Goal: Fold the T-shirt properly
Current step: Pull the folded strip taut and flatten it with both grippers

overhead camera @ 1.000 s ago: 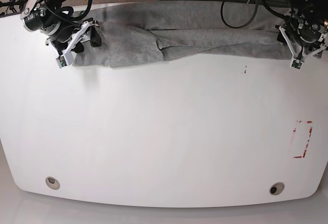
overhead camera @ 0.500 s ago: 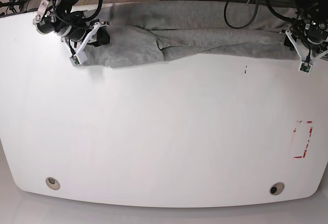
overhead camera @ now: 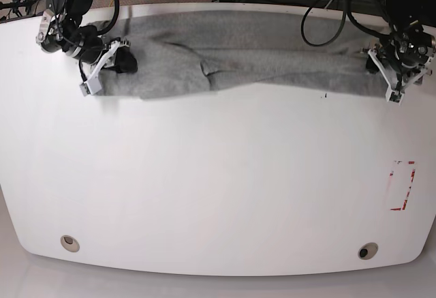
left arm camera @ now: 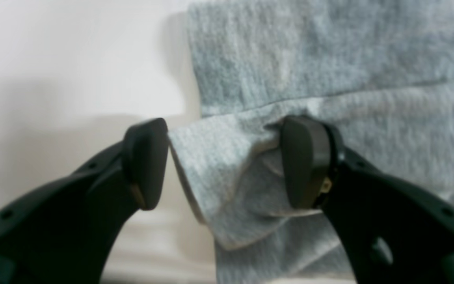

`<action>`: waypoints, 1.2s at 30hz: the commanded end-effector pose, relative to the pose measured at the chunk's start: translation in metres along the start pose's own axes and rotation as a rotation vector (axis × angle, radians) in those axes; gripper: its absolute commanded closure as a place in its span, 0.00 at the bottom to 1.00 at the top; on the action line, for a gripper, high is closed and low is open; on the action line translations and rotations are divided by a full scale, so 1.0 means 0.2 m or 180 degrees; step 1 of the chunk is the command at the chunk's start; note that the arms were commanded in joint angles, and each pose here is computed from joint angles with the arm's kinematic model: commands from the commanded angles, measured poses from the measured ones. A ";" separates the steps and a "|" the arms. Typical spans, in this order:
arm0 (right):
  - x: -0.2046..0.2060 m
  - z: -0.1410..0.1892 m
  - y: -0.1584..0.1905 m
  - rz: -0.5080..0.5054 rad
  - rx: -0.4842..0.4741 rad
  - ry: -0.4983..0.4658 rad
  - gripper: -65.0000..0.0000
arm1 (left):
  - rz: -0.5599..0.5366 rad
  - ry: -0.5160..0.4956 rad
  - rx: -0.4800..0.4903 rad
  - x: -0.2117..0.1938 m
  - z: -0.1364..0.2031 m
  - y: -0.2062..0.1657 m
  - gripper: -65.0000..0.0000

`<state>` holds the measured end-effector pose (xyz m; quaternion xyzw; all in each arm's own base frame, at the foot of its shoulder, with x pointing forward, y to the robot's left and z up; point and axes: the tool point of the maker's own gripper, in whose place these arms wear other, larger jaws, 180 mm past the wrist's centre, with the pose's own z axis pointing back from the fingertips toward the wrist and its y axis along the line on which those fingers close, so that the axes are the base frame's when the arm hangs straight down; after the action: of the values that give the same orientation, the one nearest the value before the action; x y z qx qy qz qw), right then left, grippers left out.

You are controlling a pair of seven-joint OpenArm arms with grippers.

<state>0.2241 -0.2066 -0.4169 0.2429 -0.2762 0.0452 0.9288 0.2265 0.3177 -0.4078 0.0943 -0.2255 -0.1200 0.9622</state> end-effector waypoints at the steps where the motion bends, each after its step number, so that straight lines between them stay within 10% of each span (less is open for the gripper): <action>1: -0.01 0.03 -0.18 0.0106 -0.0400 0.0265 0.81 | -0.0053 0.0089 -0.0080 0.00 -0.04 -0.04 0.35; 21: 0.35 -0.03 -0.38 0.0344 -0.0886 0.0160 0.81 | 0.0294 -0.0312 -0.0048 0.38 0.02 0.06 0.34; 36: 0.30 -0.04 -0.38 0.0298 -0.0876 0.0218 0.81 | 0.0887 -0.0609 -0.1044 0.27 0.03 -0.12 0.22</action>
<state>0.3052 -0.2603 -0.4183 0.1198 -0.2861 0.0581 0.9489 0.2639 0.2829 -0.3895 -0.0927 -0.2895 -0.0318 0.9521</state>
